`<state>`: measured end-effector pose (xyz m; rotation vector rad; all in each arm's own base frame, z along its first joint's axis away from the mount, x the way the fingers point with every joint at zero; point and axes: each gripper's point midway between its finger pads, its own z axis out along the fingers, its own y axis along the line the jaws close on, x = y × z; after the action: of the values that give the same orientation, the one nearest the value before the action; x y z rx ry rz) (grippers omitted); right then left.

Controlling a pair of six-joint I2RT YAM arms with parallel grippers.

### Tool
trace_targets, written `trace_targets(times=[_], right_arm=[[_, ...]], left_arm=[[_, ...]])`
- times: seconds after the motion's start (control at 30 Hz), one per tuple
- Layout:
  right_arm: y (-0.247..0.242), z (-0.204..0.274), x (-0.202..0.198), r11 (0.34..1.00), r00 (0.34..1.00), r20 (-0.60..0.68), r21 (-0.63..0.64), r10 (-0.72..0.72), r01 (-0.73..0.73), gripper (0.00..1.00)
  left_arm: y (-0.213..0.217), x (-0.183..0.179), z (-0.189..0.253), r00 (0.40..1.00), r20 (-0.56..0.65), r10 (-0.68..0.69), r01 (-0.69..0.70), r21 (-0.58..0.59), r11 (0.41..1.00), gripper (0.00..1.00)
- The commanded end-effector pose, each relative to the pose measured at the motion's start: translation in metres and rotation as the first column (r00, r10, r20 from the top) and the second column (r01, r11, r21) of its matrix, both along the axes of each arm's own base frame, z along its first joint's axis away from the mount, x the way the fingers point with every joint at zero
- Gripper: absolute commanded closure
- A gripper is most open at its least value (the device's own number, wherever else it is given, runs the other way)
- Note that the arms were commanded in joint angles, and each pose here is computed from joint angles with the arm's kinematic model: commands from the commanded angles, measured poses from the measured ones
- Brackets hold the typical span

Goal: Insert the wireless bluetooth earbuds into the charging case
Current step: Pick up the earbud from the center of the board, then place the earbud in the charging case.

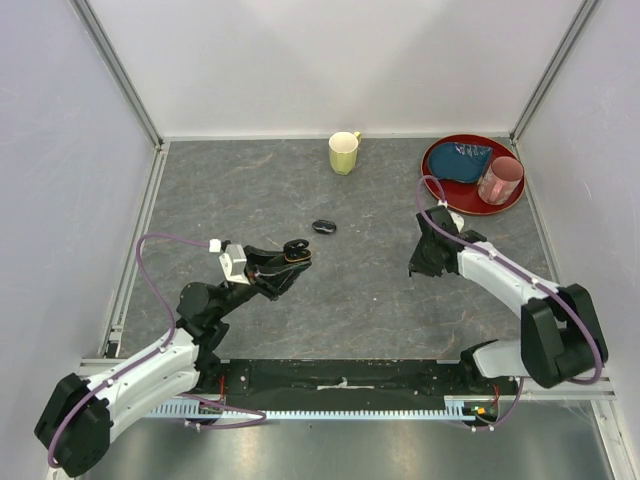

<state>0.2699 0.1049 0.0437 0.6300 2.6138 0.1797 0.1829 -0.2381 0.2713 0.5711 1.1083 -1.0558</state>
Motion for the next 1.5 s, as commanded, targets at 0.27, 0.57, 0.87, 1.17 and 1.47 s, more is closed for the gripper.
trace_targets(times=[0.27, 0.57, 0.87, 1.17, 1.47], right_arm=[[0.03, 0.154, 0.037, 0.996, 0.811, 0.584, 0.088, -0.031, -0.026, 1.0], [0.063, 0.246, 0.022, 0.951, 0.609, 0.787, 0.257, -0.102, -0.173, 1.0], [0.1, 0.318, -0.003, 0.874, 0.414, 0.897, 0.318, -0.152, -0.367, 1.0], [0.162, 0.34, -0.03, 0.77, 0.363, 0.926, 0.306, -0.104, -0.559, 1.0], [0.212, 0.346, -0.062, 0.684, 0.326, 0.945, 0.261, -0.036, -0.681, 1.0]], left_arm=[[-0.003, 0.008, 0.02, 1.0, 0.015, 0.008, -0.008, -0.042, 0.999, 0.98], [-0.008, 0.012, 0.022, 1.0, 0.007, -0.005, 0.005, -0.052, 0.999, 0.98], [-0.014, 0.012, 0.029, 0.999, 0.045, -0.025, 0.028, -0.065, 0.997, 0.98], [-0.023, 0.008, 0.03, 0.994, 0.098, -0.049, 0.054, -0.054, 0.997, 0.98], [-0.027, 0.007, 0.03, 0.989, 0.15, -0.018, 0.024, -0.034, 0.999, 0.98]])
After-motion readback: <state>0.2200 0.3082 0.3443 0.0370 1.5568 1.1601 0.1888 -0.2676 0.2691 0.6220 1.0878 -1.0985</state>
